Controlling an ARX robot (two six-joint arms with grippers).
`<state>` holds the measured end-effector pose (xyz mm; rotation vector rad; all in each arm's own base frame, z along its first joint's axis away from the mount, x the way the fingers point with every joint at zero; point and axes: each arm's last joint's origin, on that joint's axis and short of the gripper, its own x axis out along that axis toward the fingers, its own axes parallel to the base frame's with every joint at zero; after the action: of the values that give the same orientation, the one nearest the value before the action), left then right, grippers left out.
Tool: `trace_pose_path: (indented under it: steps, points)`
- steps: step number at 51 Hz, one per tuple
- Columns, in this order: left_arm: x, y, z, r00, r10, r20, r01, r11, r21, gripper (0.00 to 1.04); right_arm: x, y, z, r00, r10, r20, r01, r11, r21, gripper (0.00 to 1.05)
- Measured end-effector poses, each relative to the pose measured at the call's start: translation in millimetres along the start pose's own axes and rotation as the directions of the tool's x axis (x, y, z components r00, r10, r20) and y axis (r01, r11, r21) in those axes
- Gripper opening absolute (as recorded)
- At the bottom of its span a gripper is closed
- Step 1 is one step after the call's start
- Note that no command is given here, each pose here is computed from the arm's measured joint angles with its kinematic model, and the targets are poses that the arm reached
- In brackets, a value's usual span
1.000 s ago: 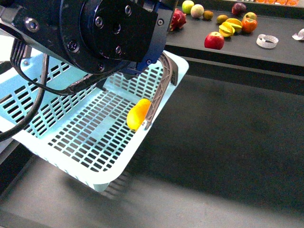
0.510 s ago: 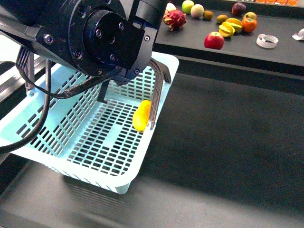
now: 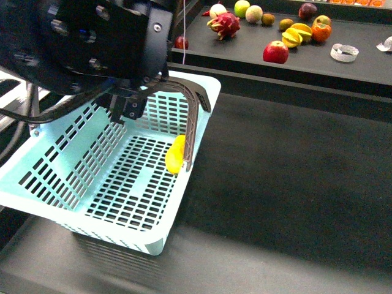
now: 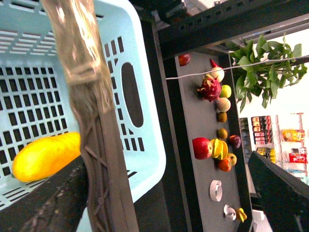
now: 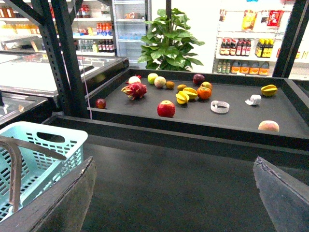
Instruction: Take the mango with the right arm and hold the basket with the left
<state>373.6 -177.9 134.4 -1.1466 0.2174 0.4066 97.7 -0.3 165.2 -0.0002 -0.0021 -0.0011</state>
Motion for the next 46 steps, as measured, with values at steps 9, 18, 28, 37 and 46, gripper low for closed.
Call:
trace_pose_path:
  steps: [9,18,28,37,46]
  points:
    - [-41,13,48,0.997,-0.048,0.060,0.046,0.998,0.035,0.97,0,0,0,1.000,0.000,0.000,0.000,1.000,0.000,0.97]
    - [-69,45,96,0.988,-0.032,0.151,0.018,0.995,0.096,0.97,0,0,0,1.000,0.000,0.000,0.000,1.000,0.000,0.97]
    - [-84,101,144,0.955,0.099,0.279,-0.142,0.980,0.139,0.97,0,0,0,1.000,0.000,0.000,0.000,1.000,0.000,0.97]
    - [-96,114,168,0.928,0.015,0.372,-0.104,0.970,0.221,0.97,0,0,0,1.000,0.000,0.000,0.000,1.000,0.000,0.97]
    - [-97,113,169,0.925,0.000,0.379,-0.122,0.947,0.298,0.97,0,0,0,1.000,0.000,0.000,0.000,1.000,0.000,0.97]
